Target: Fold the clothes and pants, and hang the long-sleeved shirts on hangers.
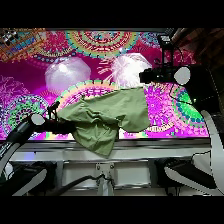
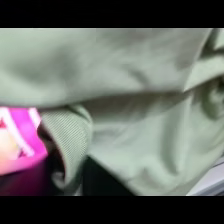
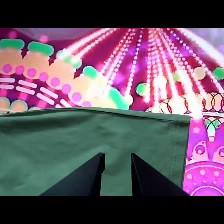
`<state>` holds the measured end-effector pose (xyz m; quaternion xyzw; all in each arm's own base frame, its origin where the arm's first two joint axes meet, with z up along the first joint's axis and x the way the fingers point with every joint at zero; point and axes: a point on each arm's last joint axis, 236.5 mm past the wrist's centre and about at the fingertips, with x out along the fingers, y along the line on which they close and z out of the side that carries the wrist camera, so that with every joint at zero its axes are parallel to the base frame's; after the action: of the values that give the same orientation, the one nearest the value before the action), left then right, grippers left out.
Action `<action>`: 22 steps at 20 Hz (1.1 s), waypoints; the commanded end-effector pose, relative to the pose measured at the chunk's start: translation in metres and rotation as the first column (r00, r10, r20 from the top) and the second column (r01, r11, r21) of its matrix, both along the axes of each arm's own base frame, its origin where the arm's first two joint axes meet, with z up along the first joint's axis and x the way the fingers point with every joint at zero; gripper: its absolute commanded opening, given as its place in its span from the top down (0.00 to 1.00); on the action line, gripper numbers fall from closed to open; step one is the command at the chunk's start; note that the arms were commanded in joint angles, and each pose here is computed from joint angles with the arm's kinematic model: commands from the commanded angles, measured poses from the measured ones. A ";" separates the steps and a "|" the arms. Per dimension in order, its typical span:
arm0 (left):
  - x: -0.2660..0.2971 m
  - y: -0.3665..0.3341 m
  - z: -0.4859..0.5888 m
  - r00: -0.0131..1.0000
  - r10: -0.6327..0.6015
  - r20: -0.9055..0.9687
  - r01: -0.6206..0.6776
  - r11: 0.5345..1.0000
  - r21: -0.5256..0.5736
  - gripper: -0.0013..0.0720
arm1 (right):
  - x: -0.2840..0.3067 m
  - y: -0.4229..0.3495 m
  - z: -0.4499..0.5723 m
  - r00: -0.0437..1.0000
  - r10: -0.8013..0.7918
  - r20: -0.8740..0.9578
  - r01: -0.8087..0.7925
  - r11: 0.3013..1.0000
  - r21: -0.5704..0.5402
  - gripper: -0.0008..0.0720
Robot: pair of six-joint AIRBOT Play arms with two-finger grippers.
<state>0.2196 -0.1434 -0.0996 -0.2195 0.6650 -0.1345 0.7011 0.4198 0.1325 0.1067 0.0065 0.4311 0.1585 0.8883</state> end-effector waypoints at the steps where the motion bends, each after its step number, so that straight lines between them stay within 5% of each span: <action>1: 0.015 -0.014 0.011 0.998 0.022 0.056 -0.018 0.997 -0.069 0.97 | -0.002 -0.001 -0.002 1.000 -0.007 -0.016 0.007 1.000 0.003 0.68; 8: 0.045 -0.019 0.076 0.972 -0.016 0.233 0.044 0.992 -0.117 0.97 | -0.079 -0.045 -0.061 0.951 -0.169 -0.260 0.149 0.984 -0.094 0.66; 10: 0.058 -0.010 0.097 0.955 0.018 0.297 0.019 0.993 -0.120 0.97 | -0.111 -0.070 -0.092 0.896 -0.262 -0.359 0.243 0.965 -0.097 0.47; 17: 0.075 0.009 0.125 0.921 0.076 0.383 -0.030 0.992 -0.124 0.97 | -0.179 -0.094 -0.150 0.739 -0.369 -0.564 0.432 0.902 -0.024 0.31; 22: 0.075 0.009 0.125 0.917 0.062 0.393 -0.018 0.993 -0.116 0.97 | -0.167 -0.066 -0.164 0.742 -0.301 -0.599 0.467 0.874 0.138 0.28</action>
<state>0.2938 -0.1352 0.0233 -0.2423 0.5002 -0.1971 0.8076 0.2477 0.0516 -0.0506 0.2186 0.6440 0.0029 0.7331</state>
